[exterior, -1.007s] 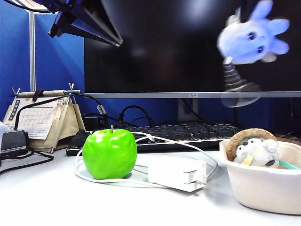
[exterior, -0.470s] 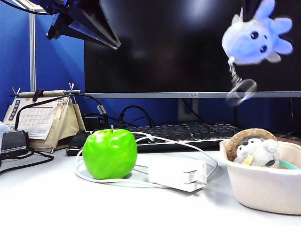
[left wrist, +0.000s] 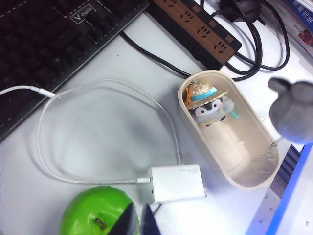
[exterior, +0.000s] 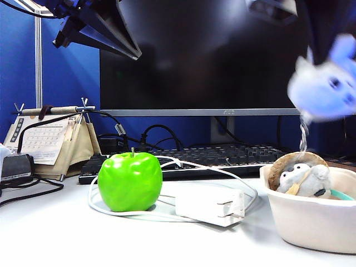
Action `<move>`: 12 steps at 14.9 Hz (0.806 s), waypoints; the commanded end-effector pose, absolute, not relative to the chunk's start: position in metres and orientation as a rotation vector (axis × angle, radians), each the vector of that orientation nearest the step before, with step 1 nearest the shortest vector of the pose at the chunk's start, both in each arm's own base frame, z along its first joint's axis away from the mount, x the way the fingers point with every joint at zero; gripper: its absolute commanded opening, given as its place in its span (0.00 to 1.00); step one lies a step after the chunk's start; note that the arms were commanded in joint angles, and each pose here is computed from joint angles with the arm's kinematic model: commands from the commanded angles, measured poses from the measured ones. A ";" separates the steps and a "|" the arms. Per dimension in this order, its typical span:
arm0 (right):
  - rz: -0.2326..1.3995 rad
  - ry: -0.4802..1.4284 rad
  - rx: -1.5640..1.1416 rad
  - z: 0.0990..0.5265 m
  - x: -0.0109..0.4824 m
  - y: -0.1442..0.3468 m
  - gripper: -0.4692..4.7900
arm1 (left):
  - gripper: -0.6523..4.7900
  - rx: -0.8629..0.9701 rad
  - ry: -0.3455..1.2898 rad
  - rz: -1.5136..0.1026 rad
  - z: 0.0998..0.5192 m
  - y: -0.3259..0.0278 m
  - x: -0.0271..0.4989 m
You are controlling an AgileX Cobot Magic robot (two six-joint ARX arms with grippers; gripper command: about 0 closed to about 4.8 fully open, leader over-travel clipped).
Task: Identity fluffy octopus among items on the table, put them into the paper lunch box.
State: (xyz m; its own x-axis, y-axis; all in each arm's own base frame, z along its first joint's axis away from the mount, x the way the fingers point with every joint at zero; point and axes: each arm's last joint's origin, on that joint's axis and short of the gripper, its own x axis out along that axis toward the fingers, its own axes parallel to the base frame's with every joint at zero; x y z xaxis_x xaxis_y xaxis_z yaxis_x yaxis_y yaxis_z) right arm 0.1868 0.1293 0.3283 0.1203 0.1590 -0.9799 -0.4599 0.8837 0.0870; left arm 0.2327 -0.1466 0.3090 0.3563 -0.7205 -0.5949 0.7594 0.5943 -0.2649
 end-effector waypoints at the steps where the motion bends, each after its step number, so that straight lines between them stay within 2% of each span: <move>1: 0.451 1.401 -0.268 0.305 0.188 0.130 0.09 | 0.17 0.054 0.726 -0.962 0.312 -0.147 0.232; 5: 0.459 1.371 -0.258 0.277 0.194 0.134 0.09 | 0.17 0.054 0.727 -0.962 0.312 -0.147 0.232; 12: 0.449 1.459 -0.280 0.245 0.211 0.146 0.09 | 0.17 0.054 0.735 -0.961 0.311 -0.146 0.232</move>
